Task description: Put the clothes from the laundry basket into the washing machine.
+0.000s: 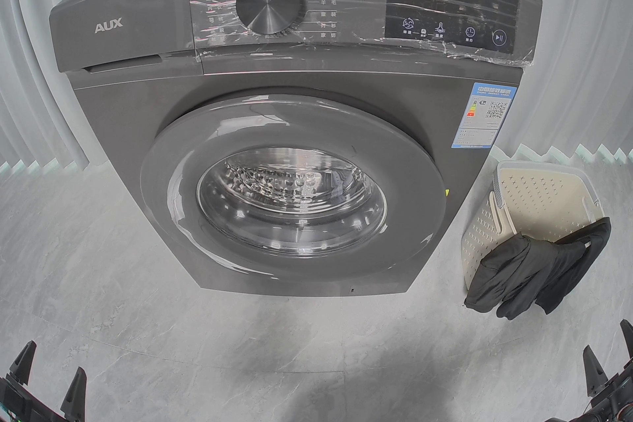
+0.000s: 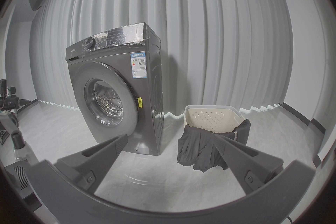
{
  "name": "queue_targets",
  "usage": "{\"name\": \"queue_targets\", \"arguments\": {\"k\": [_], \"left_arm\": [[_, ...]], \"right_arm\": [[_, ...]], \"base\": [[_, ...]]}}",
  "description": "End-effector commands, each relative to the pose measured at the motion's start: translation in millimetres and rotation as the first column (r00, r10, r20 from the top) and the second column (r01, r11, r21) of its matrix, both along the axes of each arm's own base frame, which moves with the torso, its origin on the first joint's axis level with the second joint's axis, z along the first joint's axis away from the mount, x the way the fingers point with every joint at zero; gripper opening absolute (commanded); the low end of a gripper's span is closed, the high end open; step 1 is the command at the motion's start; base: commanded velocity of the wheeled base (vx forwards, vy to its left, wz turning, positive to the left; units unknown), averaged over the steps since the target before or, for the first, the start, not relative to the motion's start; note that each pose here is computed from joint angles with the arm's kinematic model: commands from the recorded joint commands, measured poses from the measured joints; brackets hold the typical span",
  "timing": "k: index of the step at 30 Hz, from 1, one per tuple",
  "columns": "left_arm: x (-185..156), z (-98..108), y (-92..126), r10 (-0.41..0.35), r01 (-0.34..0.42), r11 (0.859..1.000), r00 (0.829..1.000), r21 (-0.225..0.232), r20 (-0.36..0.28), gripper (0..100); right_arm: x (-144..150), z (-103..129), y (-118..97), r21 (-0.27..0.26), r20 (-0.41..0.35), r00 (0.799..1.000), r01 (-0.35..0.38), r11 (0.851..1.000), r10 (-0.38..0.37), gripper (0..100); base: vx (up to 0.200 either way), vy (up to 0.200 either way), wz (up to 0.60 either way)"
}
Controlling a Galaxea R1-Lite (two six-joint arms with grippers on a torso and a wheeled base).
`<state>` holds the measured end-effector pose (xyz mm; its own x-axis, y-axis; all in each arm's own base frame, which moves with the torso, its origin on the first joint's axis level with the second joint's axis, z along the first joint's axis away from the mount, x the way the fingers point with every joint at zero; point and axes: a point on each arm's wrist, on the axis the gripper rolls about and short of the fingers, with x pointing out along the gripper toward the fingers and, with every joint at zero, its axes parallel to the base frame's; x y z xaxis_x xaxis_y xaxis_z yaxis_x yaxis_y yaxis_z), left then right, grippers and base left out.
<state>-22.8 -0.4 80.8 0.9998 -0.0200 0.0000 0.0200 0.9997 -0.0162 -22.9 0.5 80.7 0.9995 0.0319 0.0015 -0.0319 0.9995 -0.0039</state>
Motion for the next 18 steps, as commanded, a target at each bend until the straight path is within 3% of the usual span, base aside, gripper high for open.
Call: {"name": "queue_targets", "arguments": {"k": [1, 3, 15, 18], "left_arm": [[-0.2, -4.9, 0.0, 0.0, 0.0, 1.0, 1.0, -0.001, 0.002, 100], [0.0, -4.8, 0.0, 0.0, 0.0, 1.0, 1.0, -0.001, 0.0, 100], [0.0, -5.0, 0.0, 0.002, -0.002, 1.0, 1.0, -0.001, -0.002, 100], [0.0, -5.0, 0.0, 0.002, -0.002, 1.0, 1.0, -0.001, -0.002, 100]], "right_arm": [[0.1, -5.3, 0.0, -0.001, -0.001, 1.0, 0.0, 1.0, 0.0, 100], [0.1, -5.3, 0.0, -0.001, -0.001, 1.0, 0.0, 1.0, 0.0, 100], [0.1, -5.3, 0.0, -0.001, -0.001, 1.0, -0.002, 1.0, 0.002, 100], [0.1, -5.3, 0.0, -0.001, -0.001, 1.0, -0.002, 1.0, 0.002, 100]], "base": [[0.0, 0.2, 0.0], [0.0, 0.2, 0.0], [0.0, 0.0, 0.0], [0.2, 0.0, 0.0]]}}
